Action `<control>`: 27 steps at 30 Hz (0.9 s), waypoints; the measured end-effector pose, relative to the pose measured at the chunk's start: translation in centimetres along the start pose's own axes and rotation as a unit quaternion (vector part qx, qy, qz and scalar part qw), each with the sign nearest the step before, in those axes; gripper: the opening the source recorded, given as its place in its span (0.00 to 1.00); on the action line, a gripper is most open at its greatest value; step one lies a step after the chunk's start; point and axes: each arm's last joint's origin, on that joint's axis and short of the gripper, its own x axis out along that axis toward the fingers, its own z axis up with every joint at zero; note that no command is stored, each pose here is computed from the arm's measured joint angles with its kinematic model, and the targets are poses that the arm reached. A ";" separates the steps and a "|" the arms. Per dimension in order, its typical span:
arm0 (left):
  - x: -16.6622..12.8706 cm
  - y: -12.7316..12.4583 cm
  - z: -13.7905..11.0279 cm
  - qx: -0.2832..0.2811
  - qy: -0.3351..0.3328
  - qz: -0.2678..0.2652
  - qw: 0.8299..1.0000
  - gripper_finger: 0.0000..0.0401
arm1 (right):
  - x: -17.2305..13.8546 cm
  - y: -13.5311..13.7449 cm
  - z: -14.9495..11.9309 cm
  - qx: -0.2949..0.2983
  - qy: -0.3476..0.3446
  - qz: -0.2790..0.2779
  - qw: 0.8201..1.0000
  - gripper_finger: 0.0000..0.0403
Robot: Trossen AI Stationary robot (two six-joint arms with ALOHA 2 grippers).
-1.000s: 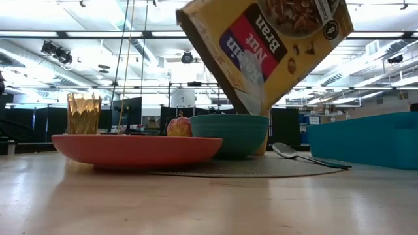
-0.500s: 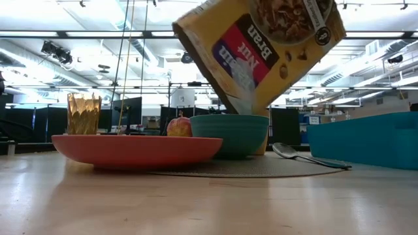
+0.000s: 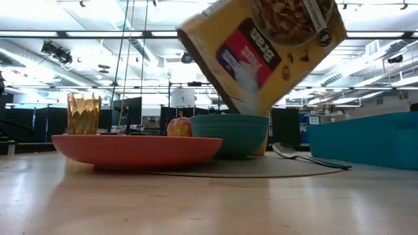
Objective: Arrange a breakfast setting
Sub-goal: Pour the cereal from the cereal box into the green bowl
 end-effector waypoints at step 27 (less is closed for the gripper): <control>0.0 0.0 0.1 0.002 -0.007 -0.001 1.000 0.60 | -0.4 0.2 0.3 0.017 -0.051 0.026 0.998 0.47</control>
